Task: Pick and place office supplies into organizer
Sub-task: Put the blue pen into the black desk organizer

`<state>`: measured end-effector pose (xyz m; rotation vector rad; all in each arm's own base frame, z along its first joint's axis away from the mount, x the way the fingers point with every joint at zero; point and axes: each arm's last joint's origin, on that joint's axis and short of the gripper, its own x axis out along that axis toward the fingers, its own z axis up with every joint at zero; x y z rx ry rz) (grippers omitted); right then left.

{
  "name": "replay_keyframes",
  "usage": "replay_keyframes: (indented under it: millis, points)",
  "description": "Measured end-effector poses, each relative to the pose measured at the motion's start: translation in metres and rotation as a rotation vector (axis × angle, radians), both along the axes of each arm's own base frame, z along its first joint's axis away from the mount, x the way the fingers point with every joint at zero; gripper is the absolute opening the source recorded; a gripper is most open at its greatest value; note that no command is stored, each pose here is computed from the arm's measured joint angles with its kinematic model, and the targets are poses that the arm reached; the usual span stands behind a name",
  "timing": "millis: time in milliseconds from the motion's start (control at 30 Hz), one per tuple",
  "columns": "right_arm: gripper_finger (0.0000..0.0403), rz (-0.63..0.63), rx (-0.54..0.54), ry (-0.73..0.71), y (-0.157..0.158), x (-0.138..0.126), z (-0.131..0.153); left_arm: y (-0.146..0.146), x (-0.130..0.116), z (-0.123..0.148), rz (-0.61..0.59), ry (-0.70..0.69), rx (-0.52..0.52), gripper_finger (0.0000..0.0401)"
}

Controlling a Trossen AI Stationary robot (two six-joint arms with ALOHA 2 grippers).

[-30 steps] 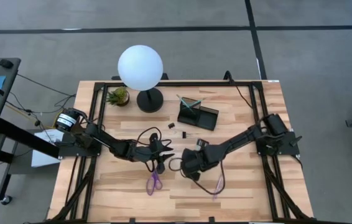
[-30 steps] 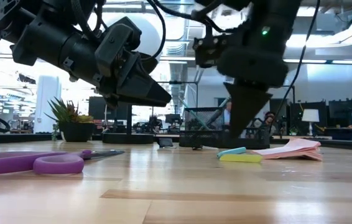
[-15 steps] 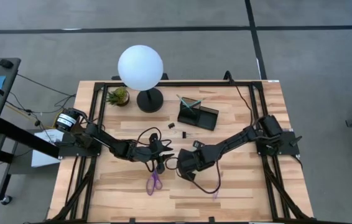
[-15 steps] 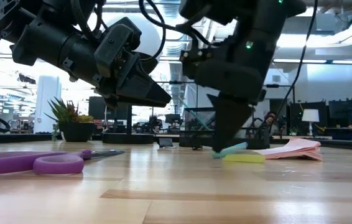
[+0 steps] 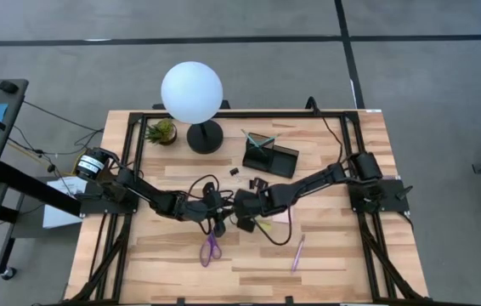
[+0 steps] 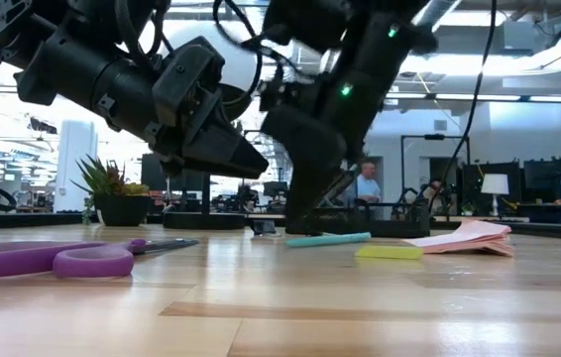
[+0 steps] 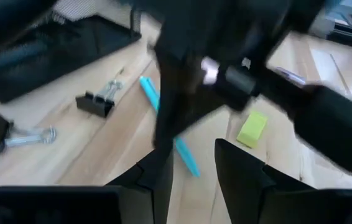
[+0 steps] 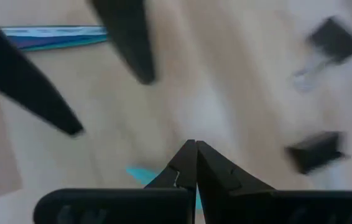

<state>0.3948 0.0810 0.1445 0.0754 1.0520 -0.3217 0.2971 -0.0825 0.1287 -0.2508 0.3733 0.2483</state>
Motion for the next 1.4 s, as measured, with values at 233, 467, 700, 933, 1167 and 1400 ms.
replay_keyframes:
  millis: [233,467,700,933,1167,1400]
  points:
    - [0.0,0.007,-0.129,-0.078,0.017,-0.018,0.044,-0.003,-0.002,-0.002,-0.022,0.024,-0.035,0.0111]
    - [0.0,0.033,-0.141,-0.25,0.047,-0.064,0.118,-0.017,0.009,-0.002,0.02,-0.002,0.019,0.0135]
    - [0.0,0.07,-0.24,-0.462,0.074,-0.119,0.177,-0.03,0.056,-0.035,0.083,0.101,0.205,0.0172]
    - [0.0,0.114,-0.267,-0.523,0.094,-0.145,0.19,-0.026,0.067,-0.04,0.251,0.172,0.194,0.0191]
    - [0.0,0.135,-0.305,-0.485,0.099,-0.145,0.18,-0.025,0.069,-0.055,0.303,0.139,0.123,0.0192]
    - [0.0,0.097,-0.306,-0.448,0.094,-0.147,0.176,-0.028,0.068,-0.055,0.336,0.11,0.148,0.0192]
